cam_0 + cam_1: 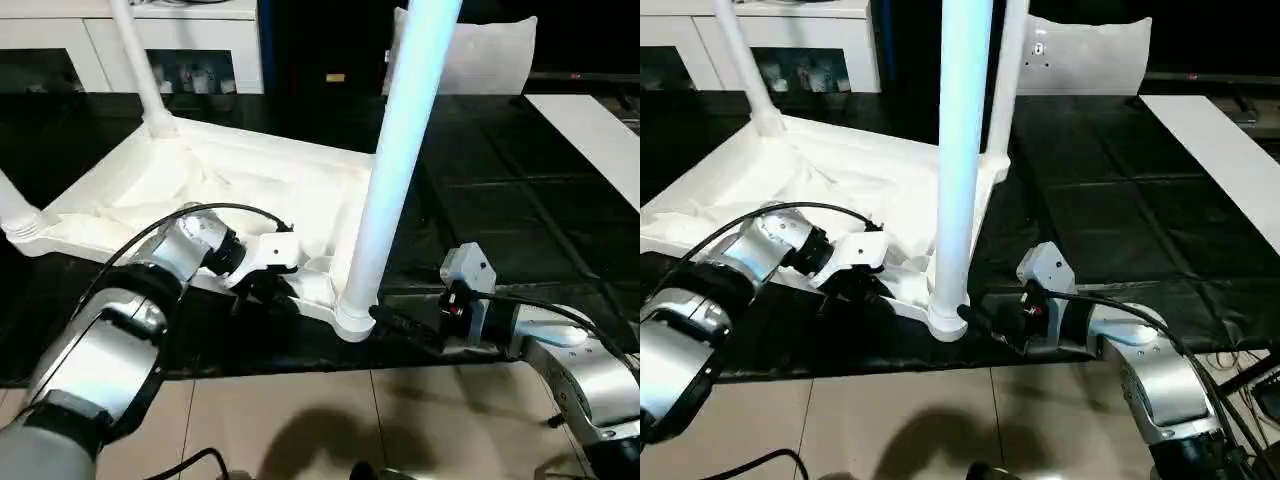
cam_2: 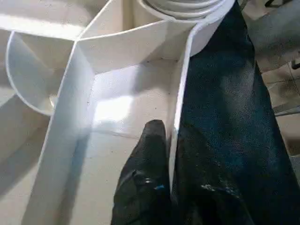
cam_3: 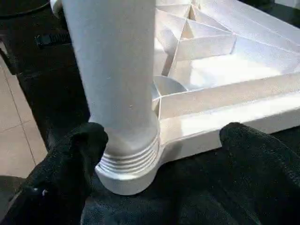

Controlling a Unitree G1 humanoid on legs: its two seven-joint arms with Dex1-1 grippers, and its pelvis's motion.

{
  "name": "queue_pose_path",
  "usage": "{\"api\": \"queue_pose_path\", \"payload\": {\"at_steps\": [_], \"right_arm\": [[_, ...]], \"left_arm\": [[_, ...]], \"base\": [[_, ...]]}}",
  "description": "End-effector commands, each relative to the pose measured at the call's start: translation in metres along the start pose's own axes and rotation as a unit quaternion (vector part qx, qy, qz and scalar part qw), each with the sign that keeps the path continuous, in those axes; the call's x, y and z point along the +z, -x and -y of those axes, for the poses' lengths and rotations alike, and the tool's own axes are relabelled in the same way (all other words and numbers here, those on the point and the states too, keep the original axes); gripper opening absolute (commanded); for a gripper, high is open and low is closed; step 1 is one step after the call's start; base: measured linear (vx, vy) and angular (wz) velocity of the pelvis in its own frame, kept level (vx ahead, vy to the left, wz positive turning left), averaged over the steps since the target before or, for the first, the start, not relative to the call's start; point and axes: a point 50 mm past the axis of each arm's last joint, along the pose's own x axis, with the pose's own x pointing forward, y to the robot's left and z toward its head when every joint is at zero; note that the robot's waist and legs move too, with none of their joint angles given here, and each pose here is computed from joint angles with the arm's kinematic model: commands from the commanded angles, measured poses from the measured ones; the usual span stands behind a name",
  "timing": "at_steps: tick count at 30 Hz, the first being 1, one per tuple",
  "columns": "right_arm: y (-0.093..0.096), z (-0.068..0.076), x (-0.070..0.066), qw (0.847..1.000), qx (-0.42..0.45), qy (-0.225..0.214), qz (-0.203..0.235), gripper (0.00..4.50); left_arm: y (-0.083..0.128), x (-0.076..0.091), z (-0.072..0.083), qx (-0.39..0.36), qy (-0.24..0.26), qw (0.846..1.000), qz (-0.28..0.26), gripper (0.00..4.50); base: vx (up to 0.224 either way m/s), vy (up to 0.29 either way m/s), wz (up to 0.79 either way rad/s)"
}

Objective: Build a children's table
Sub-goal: Rotate leg to tighten

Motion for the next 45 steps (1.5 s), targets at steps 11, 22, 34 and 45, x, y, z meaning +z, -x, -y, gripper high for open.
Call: {"api": "queue_pose_path", "payload": {"at_steps": [11, 22, 34, 45], "right_arm": [[-0.001, -0.003, -0.003, 1.0, -0.017, -0.003, -0.001, 4.5], [-0.005, 0.017, 0.004, 0.999, -0.035, 0.016, -0.012, 4.5], [-0.013, 0.024, 0.018, 0.986, 0.168, 0.005, 0.0, 3.71], [-0.024, 0.024, 0.019, 0.972, 0.235, 0.008, -0.011, 2.83]], "left_arm": [[-0.011, -0.002, -0.005, 0.082, 0.101, 0.988, 0.083, 0.01], [-0.027, -0.008, 0.022, 0.041, 0.029, 0.994, 0.096, 0.01], [-0.013, 0.001, 0.027, -0.006, -0.047, 0.996, 0.074, 0.0], [-0.011, 0.009, 0.026, -0.021, -0.062, 0.995, 0.081, 0.0]], "base": [[0.0, 0.0, 0.0], [0.0, 0.0, 0.0], [0.0, 0.0, 0.0], [0.0, 0.0, 0.0]]}}
